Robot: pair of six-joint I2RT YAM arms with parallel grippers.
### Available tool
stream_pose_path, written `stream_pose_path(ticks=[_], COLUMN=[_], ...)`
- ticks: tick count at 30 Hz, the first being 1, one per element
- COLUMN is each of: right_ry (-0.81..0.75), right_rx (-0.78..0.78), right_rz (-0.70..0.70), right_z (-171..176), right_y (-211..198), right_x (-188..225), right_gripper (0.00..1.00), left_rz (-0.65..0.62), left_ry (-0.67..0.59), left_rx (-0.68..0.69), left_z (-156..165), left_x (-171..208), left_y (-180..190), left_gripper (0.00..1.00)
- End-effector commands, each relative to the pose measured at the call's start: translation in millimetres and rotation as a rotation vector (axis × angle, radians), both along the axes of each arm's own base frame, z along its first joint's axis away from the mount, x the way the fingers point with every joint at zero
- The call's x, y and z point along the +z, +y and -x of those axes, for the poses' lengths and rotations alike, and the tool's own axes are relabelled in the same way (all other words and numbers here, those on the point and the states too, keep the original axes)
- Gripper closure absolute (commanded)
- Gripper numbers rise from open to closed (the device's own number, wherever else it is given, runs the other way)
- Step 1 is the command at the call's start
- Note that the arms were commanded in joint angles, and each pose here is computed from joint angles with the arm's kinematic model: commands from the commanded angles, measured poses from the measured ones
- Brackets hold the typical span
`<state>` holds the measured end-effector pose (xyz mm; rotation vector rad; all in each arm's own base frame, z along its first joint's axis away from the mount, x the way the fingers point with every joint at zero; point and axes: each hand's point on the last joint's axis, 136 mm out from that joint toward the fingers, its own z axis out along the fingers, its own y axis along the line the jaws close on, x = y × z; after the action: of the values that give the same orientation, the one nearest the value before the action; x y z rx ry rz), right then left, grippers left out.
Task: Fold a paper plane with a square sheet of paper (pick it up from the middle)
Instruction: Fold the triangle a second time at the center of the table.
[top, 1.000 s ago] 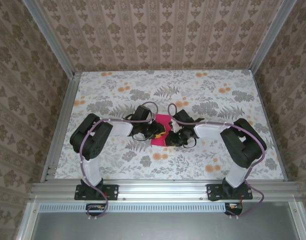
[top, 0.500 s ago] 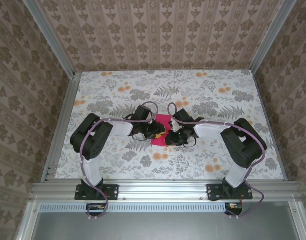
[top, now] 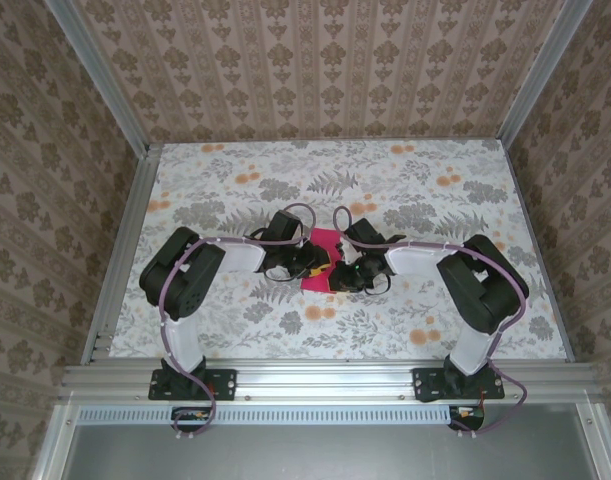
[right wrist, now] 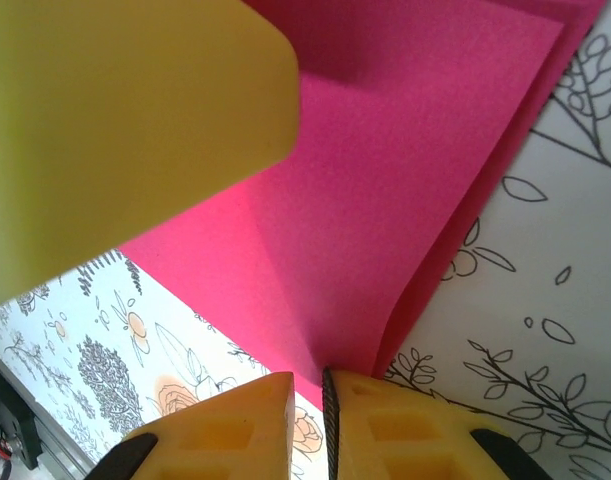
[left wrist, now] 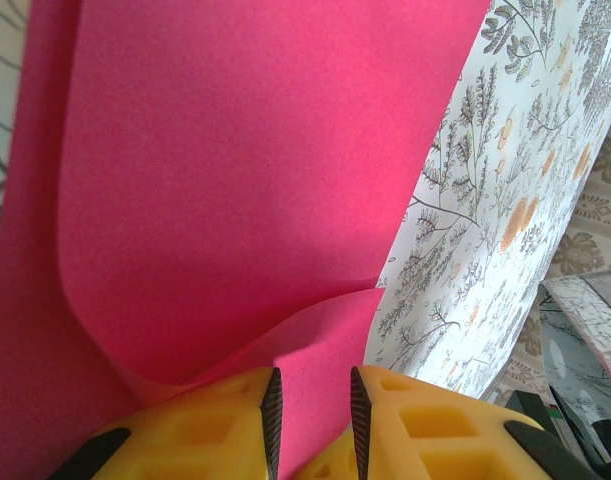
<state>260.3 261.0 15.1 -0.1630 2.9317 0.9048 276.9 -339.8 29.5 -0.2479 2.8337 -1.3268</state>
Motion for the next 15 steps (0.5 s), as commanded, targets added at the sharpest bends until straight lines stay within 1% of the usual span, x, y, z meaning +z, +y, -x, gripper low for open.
stream_pose_path(ticks=[1, 8, 15], right_ry=[0.050, 0.102, 0.152], right_rx=[-0.001, -0.020, -0.036], right_rz=[0.076, 0.133, 0.193], right_z=[13, 22, 31], right_y=[-13, -24, -35], right_x=[-20, -32, -45], right_gripper=[0.81, 0.83, 0.83], left_rz=[-0.042, -0.036, -0.061], left_ry=[0.034, 0.000, 0.000], left_rx=[0.014, 0.028, 0.052], left_z=[6, -4, -12], left_x=[-13, -7, -14], left_y=[7, 13, 30], left_gripper=[0.72, 0.72, 0.72])
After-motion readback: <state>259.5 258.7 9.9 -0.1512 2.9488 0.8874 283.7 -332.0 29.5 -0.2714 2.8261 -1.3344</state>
